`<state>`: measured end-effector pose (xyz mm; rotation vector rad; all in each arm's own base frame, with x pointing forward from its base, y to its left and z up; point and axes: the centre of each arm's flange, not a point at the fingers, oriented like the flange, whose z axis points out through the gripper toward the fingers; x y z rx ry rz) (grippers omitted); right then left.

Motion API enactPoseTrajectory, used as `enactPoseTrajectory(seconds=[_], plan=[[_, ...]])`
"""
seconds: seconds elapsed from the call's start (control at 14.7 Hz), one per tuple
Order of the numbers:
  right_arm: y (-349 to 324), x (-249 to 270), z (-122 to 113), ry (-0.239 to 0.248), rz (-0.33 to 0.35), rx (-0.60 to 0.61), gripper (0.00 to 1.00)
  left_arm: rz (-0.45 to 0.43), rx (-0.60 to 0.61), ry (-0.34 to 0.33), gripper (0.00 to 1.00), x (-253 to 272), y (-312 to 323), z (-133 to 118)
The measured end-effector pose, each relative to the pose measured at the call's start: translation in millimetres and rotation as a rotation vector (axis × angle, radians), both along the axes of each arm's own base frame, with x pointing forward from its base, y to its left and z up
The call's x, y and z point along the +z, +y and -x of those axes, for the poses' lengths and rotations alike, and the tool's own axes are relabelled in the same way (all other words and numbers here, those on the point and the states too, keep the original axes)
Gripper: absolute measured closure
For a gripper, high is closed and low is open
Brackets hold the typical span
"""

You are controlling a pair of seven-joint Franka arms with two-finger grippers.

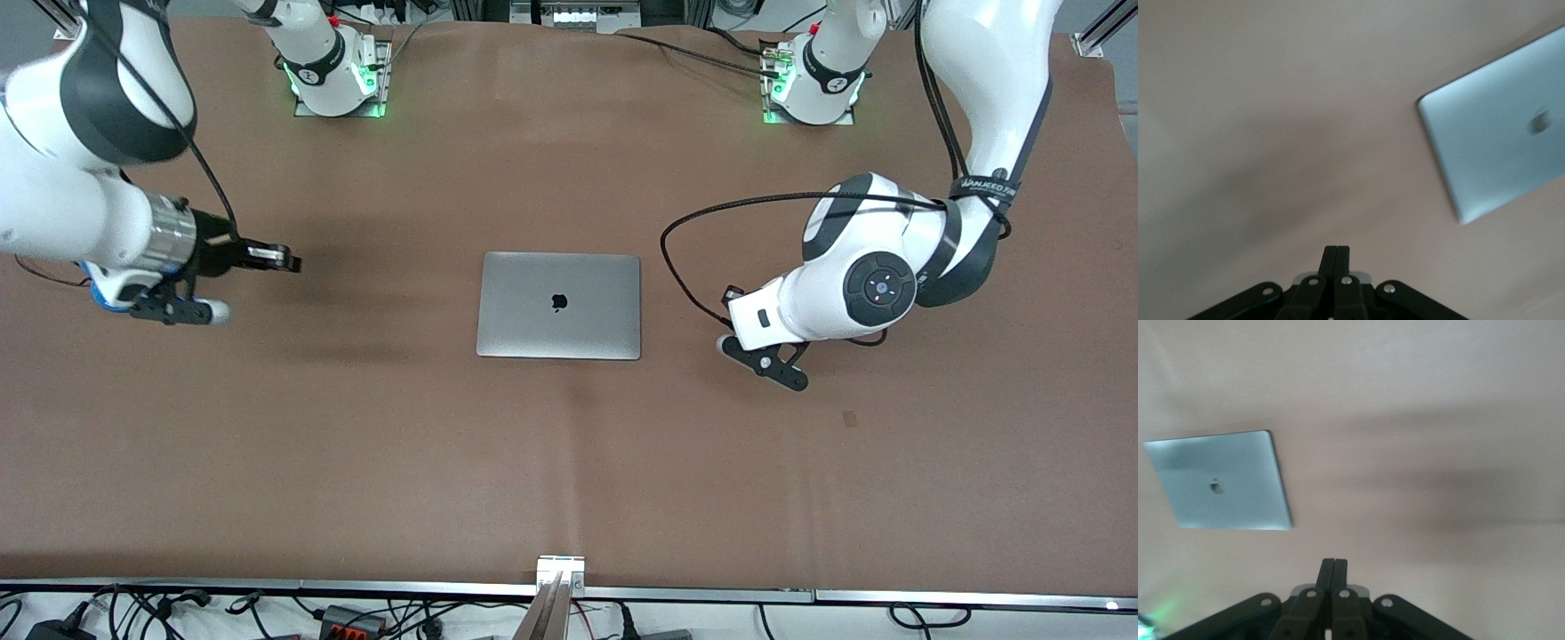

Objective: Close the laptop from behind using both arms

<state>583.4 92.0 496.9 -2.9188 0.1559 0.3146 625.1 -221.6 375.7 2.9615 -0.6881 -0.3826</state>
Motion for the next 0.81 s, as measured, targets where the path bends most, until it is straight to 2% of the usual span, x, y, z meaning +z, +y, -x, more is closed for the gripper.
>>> enactPoseTrajectory(seconds=[0.2,0.27,0.41,0.54,0.68,0.75,0.81], plan=[[-11.1,29.8,12.1,-0.045,0.081,0.022,0.99,-0.089,0.007,0.02,0.98,46.9,23.5,-2.9],[-14.6,32.2,12.9,-0.053,0.109,0.028,0.99,-0.101,0.021,0.018,0.94,67.0,32.5,-4.0],[-18.0,32.5,12.6,-0.059,0.135,0.045,0.99,-0.109,0.065,-0.011,0.78,105.6,56.6,-7.9],[-20.6,33.9,11.9,-0.07,0.132,0.093,0.99,-0.114,0.11,-0.039,0.59,134.4,83.5,-8.4],[-25.2,36.2,10.4,-0.083,0.127,0.132,0.99,-0.127,0.135,-0.034,0.42,146.8,99.8,-4.5],[-27.1,38.1,9.1,-0.089,0.126,0.141,0.93,-0.131,0.145,-0.029,0.32,150.0,105.9,-3.3],[-29.4,39.3,7.8,-0.094,0.126,0.146,0.83,-0.128,0.157,-0.033,0.23,154.8,111.6,-2.6]])
